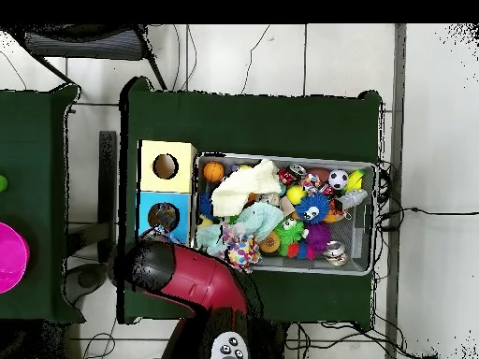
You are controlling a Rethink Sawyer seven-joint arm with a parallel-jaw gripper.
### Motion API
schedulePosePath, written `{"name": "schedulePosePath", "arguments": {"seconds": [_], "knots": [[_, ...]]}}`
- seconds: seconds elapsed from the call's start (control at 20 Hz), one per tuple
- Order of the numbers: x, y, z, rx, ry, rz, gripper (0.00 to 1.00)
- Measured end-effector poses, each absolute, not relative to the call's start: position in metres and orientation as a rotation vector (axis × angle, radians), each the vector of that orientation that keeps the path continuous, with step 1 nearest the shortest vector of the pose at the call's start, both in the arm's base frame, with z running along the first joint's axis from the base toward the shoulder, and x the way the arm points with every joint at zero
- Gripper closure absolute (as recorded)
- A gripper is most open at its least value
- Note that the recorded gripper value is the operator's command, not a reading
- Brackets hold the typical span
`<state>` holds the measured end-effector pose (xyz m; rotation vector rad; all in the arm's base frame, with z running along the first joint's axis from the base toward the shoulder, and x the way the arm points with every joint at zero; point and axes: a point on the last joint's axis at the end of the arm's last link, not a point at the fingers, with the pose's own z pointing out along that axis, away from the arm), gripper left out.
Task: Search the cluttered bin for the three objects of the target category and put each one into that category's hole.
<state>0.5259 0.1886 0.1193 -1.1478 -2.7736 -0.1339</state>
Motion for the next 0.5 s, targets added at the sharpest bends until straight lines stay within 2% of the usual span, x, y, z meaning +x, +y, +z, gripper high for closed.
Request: {"name": "schedulePosePath", "arguments": {"seconds": [0.5], "knots": [[0.5228, 0.1874, 0.1201, -1.148, -2.769, -0.119, 1.00]]}}
